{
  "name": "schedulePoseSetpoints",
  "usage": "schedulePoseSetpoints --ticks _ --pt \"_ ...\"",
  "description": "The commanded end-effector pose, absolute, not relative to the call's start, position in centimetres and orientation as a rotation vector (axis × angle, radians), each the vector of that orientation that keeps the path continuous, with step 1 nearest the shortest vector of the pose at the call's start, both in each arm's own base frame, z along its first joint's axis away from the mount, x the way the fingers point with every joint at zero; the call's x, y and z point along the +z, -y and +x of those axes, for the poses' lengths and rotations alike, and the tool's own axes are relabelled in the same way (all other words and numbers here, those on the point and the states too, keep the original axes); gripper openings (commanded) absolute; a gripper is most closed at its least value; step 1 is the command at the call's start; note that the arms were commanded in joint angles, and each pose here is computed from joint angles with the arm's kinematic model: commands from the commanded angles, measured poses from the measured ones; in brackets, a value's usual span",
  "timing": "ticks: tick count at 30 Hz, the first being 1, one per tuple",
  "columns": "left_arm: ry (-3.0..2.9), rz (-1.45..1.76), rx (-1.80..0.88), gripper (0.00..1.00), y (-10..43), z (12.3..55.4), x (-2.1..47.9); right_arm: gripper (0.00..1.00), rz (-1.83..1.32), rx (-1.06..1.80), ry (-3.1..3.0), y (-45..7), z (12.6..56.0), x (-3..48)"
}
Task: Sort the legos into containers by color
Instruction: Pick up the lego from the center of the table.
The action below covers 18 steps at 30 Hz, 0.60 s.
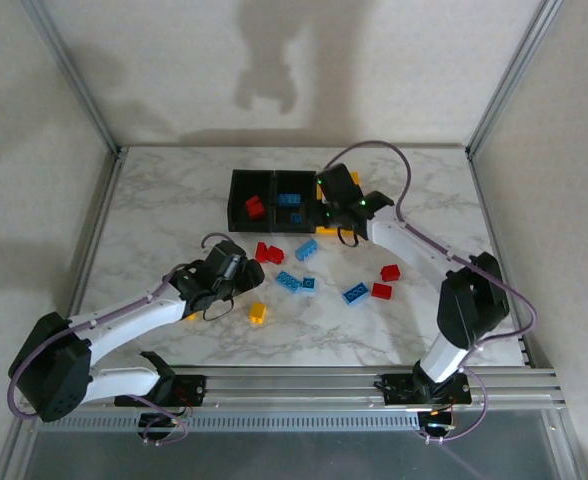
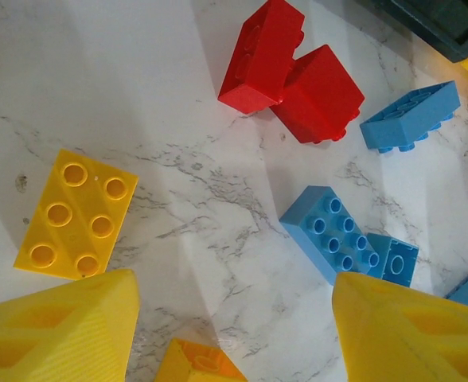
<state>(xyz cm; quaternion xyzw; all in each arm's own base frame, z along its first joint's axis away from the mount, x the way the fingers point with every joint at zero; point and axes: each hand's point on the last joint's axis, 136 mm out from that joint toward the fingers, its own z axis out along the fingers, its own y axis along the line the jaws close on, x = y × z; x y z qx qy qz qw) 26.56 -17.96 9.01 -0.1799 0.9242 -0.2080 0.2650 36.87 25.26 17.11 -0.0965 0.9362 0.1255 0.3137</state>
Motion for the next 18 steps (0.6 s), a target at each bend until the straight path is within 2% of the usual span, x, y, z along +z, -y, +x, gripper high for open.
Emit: schedulePoseSetpoints --ticks 1,7,12,18 --pt "-2.478 -0.473 -0.547 0.64 18.0 27.3 9.9 0.66 -0.218 0.385 -2.490 -24.4 34.5 16.4" --pt "-2.489 -0.465 -0.551 0.64 18.3 27.4 9.4 0.65 -0.198 0.412 -2.586 -23.3 30.7 12.9" --pt "-2.500 -0.461 -0.552 0.63 18.7 27.3 9.0 0.65 -0.230 0.434 -2.653 -24.6 28.3 10.0" --pt "-2.499 -0.461 -0.564 0.63 18.9 27.1 8.9 0.69 -0.194 0.447 -2.670 -25.9 28.6 8.1"
